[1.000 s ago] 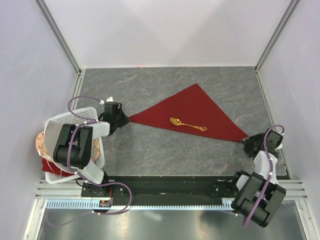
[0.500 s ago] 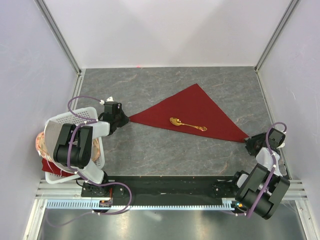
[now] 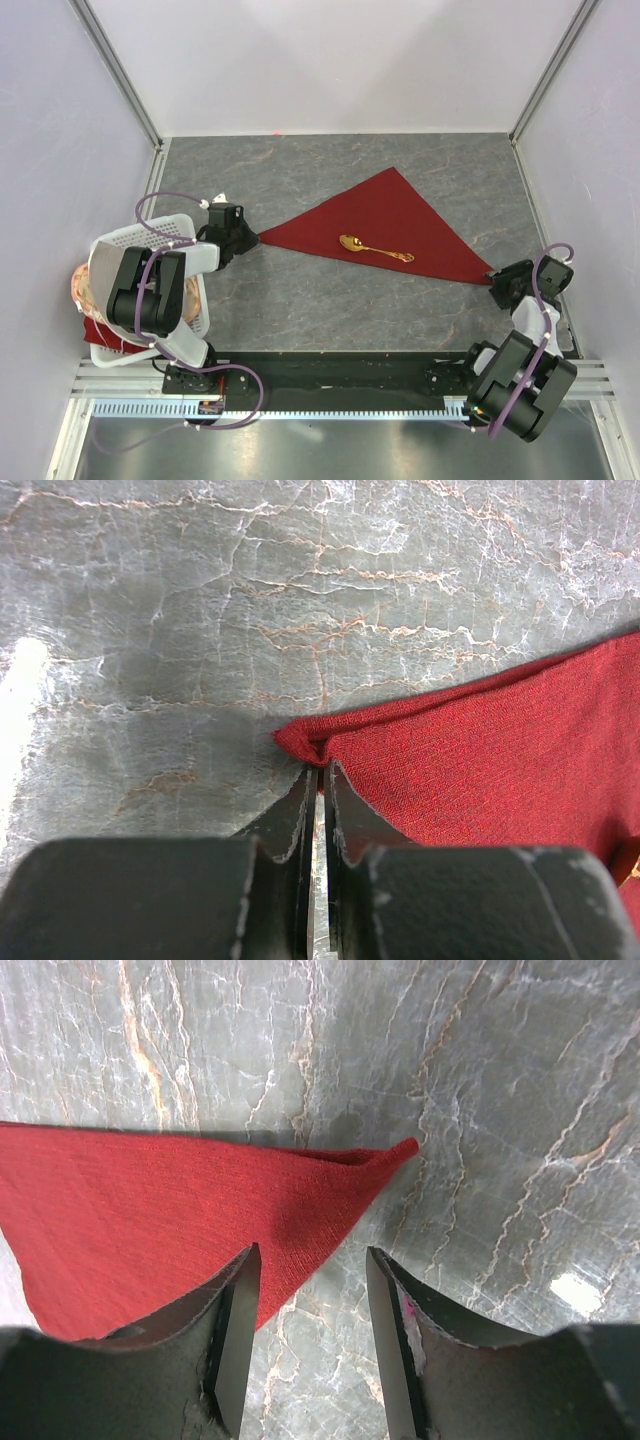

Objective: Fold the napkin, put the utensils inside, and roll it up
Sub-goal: Fold the napkin

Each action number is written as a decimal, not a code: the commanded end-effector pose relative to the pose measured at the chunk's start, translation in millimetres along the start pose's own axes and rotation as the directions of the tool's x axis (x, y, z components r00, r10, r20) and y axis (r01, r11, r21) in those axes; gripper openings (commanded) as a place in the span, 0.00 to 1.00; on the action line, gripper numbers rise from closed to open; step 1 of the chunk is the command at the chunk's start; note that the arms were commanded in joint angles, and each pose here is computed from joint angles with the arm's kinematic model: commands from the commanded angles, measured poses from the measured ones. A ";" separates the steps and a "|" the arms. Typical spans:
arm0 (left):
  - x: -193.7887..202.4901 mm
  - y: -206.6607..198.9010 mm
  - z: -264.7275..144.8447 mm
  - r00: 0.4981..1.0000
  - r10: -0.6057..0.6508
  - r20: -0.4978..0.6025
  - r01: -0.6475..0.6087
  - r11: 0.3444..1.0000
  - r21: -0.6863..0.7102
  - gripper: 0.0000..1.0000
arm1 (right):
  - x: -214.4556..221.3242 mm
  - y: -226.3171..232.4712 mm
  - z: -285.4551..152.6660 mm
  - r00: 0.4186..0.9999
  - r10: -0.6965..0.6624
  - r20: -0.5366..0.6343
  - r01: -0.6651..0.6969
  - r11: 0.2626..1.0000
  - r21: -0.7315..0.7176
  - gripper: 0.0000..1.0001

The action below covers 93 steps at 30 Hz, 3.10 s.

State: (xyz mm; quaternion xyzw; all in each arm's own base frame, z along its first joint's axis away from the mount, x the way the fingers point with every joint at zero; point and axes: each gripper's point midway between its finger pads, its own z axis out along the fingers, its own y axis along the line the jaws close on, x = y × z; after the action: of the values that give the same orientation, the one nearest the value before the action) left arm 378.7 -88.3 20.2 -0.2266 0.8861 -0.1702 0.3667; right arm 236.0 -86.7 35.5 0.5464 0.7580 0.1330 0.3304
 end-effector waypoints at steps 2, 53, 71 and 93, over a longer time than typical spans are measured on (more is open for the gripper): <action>-1.9 1.7 3.3 0.999 0.044 -0.008 -0.044 0.999 -0.008 0.08 | -25.6 17.0 1.6 0.998 0.001 0.062 0.002 0.999 -0.038 0.54; -1.4 1.3 3.3 0.999 0.047 -0.014 -0.047 0.999 -0.005 0.07 | -60.9 29.0 -5.5 0.966 -0.164 0.201 0.183 0.980 -0.082 0.00; -1.6 1.2 3.7 0.999 0.049 -0.014 -0.049 0.999 -0.005 0.06 | 27.4 180.7 -10.1 0.901 -0.379 0.213 0.433 0.819 -0.375 0.00; -1.1 1.4 3.6 0.999 0.052 -0.017 -0.052 0.999 -0.004 0.06 | 240.4 279.8 -5.2 0.794 -0.608 0.023 0.474 0.593 -0.651 0.00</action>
State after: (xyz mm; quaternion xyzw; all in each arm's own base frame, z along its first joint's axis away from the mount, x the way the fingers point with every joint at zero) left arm 378.8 -89.4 20.3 -0.2238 0.8872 -0.1728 0.3646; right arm 379.5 214.1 87.3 0.1334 0.8532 0.2924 0.4107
